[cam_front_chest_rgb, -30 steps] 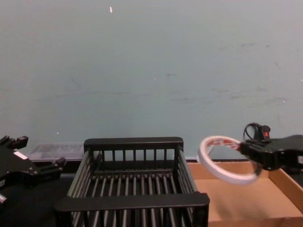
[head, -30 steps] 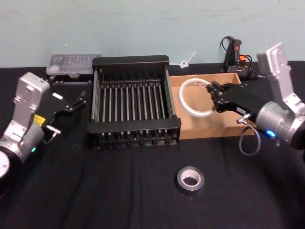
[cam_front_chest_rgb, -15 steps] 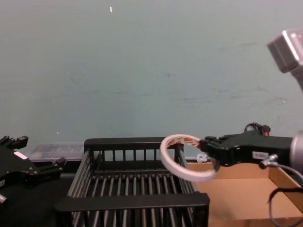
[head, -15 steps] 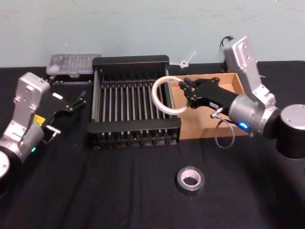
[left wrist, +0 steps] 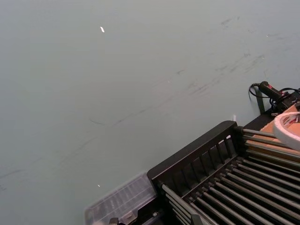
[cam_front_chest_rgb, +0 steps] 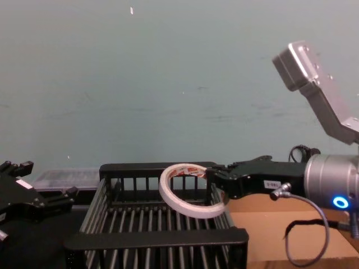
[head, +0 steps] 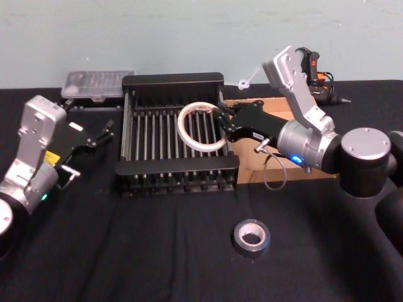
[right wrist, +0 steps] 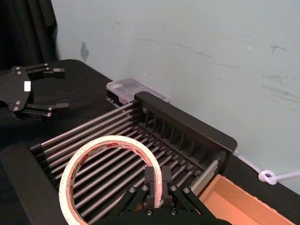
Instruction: Pick up the white tape and place it into the black box , Pick up the silver tape and place it into the brown box.
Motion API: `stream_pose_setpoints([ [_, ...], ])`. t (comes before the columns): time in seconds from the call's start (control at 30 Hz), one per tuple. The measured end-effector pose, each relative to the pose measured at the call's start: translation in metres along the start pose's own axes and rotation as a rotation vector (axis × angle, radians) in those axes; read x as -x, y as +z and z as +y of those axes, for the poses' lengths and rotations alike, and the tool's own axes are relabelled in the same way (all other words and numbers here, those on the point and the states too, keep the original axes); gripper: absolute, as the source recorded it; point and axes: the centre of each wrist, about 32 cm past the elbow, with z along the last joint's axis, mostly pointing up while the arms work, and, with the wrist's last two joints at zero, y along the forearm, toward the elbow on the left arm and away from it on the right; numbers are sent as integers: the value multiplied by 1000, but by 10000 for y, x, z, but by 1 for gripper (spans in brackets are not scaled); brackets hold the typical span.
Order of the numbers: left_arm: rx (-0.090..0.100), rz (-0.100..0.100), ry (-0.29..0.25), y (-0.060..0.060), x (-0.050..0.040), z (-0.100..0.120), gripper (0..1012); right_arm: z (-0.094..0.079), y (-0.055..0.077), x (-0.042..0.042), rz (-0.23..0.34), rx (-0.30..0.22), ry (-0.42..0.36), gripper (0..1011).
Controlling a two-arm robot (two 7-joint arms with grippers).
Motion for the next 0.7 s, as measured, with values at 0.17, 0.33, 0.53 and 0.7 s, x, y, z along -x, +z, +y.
stream_pose_setpoints([
  [0.17,0,0,0,0,0,0,1001,42,8,3,-4,-4,0,96],
  [0.33,0,0,0,0,0,0,1001,35,8,0,-5,-4,0,96],
  [0.53,0,0,0,0,0,0,1001,29,6,1,-4,-3,-1,97],
  [0.7,0,0,0,0,0,0,1001,26,6,1,-3,-3,-1,207],
])
